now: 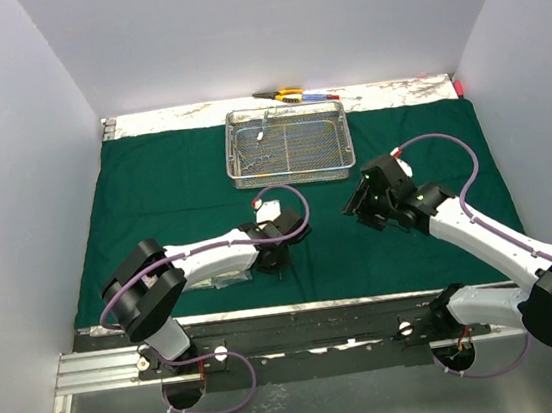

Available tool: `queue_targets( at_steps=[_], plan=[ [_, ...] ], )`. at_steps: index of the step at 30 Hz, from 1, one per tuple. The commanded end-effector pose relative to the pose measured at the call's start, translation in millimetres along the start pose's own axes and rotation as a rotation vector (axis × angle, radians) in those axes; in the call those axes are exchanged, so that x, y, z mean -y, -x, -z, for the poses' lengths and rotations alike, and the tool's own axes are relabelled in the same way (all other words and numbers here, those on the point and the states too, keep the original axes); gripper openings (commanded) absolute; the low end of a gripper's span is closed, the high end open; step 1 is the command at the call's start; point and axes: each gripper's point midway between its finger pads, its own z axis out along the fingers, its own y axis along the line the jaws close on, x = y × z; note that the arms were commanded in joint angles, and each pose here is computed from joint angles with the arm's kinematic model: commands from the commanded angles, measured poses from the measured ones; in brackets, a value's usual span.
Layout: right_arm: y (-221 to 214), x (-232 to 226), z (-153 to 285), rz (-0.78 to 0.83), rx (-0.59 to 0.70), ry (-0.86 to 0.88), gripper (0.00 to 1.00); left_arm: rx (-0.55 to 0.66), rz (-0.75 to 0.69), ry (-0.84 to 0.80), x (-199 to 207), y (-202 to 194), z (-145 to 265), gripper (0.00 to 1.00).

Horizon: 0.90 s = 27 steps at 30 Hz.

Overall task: Open and lay out the surgical kit
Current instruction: Place the medical item in the surgical kit, then pick up the medical item from the container.

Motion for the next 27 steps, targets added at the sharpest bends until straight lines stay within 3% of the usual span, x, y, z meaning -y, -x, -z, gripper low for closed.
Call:
queue_targets(
  at_steps=[1,9,14,16,20,27],
  plan=[
    [-2,10,1,-0.015,0.007,-0.025,0.53,-0.014,-0.034,0.06,-17,-13,-7,0.18],
    [-4,8,0,-0.023,-0.001,-0.014,0.53,0.006,-0.033,0.057,-15,-6,0,0.29],
    [4,-4,4,-0.003,0.016,0.014,0.53,0.063,-0.024,0.039,-5,18,20,0.47],
    [9,-11,5,0.013,0.029,0.031,0.53,0.116,-0.017,0.05,-2,36,33,0.59],
    [20,-27,6,0.044,0.055,0.064,0.53,0.255,-0.006,0.058,6,82,64,0.72],
    [37,-50,0,0.095,0.089,0.073,0.53,0.429,0.004,0.075,11,165,99,0.74]
  ],
)
